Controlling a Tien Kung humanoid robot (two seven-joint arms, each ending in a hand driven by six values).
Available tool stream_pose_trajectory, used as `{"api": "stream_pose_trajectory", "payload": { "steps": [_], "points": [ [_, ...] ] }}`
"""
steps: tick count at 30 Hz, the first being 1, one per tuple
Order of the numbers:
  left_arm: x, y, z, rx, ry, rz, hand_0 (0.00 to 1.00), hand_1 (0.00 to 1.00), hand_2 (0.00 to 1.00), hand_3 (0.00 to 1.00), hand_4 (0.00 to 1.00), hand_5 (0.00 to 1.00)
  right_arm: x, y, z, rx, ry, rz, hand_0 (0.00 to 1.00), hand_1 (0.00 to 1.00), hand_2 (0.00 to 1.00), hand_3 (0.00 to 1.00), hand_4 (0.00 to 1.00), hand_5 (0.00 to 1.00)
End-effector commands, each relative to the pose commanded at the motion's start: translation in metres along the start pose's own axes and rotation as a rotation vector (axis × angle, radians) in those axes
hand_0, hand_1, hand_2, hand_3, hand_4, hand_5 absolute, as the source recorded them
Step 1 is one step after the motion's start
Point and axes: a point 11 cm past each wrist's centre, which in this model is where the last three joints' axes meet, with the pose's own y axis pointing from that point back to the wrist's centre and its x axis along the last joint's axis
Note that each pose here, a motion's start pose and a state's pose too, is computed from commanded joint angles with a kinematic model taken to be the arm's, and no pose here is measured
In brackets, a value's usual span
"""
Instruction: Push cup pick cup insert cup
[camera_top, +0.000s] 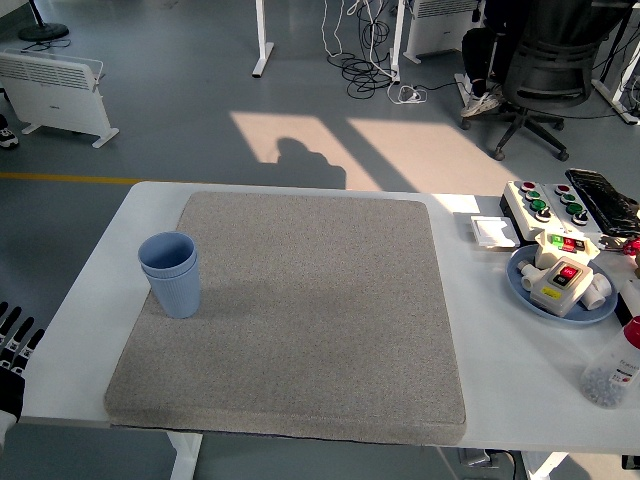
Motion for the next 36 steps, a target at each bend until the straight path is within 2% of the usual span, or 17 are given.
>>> {"api": "stream_pose_trajectory", "payload": {
  "steps": [7,8,16,36],
  "points": [
    [-0.003,0.000,0.000,0.010,0.026,-0.034,0.795,0.806,0.841,0.790,0.594,0.998,-0.002,0.000,0.003,-0.007,-0.002,-0.001,0.730,0.666,0.644,0.580,0.135,0.371],
    [-0.005,-0.001,0.000,0.012,0.029,-0.045,0.810,0.823,0.870,0.828,0.603,0.998,-0.002,0.000,0.004,-0.009,-0.002,-0.002,0.730,0.666,0.644,0.579,0.135,0.373],
    [-0.018,-0.010,0.003,0.022,0.016,-0.119,0.815,0.832,0.876,0.840,0.607,0.998,-0.005,0.000,0.007,-0.016,-0.005,-0.009,0.730,0.666,0.645,0.579,0.134,0.370],
    [-0.015,-0.018,0.010,0.020,-0.003,-0.127,0.825,0.835,0.880,0.855,0.613,0.998,-0.002,0.000,-0.002,0.003,-0.019,-0.006,0.731,0.666,0.645,0.579,0.135,0.372]
  ]
}}
